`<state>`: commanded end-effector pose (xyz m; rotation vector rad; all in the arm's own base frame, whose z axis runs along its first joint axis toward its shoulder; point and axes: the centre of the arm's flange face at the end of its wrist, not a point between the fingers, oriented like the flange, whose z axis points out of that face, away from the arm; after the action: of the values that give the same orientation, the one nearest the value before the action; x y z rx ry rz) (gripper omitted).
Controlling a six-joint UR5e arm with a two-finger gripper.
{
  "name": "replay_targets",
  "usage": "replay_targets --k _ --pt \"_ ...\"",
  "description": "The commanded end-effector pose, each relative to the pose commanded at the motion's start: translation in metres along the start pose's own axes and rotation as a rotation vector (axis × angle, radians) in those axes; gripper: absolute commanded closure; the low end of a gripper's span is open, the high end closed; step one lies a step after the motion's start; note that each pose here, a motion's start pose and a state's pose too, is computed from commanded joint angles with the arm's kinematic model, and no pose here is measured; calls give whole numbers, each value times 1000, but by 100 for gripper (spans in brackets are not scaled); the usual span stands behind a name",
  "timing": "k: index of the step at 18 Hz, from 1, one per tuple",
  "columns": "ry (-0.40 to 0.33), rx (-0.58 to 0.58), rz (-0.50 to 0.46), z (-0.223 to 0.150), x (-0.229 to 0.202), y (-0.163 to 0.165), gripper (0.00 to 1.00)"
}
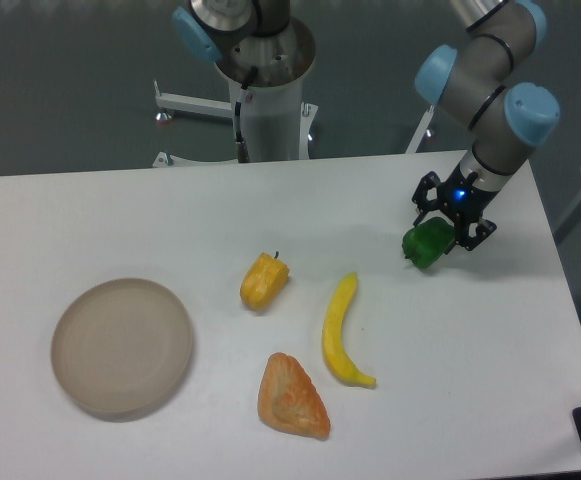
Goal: Place the green pepper on the table
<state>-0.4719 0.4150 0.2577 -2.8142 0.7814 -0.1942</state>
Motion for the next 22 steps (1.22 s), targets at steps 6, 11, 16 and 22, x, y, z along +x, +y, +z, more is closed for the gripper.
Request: replay_targets --k 6,11,16,22 --pt "-58 -48 26 -27 -12 -5 0" --pt "-111 -77 41 -52 -26 -12 0" --pt "-169 -89 77 -76 -43 -22 0" --pt "-231 -166 145 -95 -63 -63 0"
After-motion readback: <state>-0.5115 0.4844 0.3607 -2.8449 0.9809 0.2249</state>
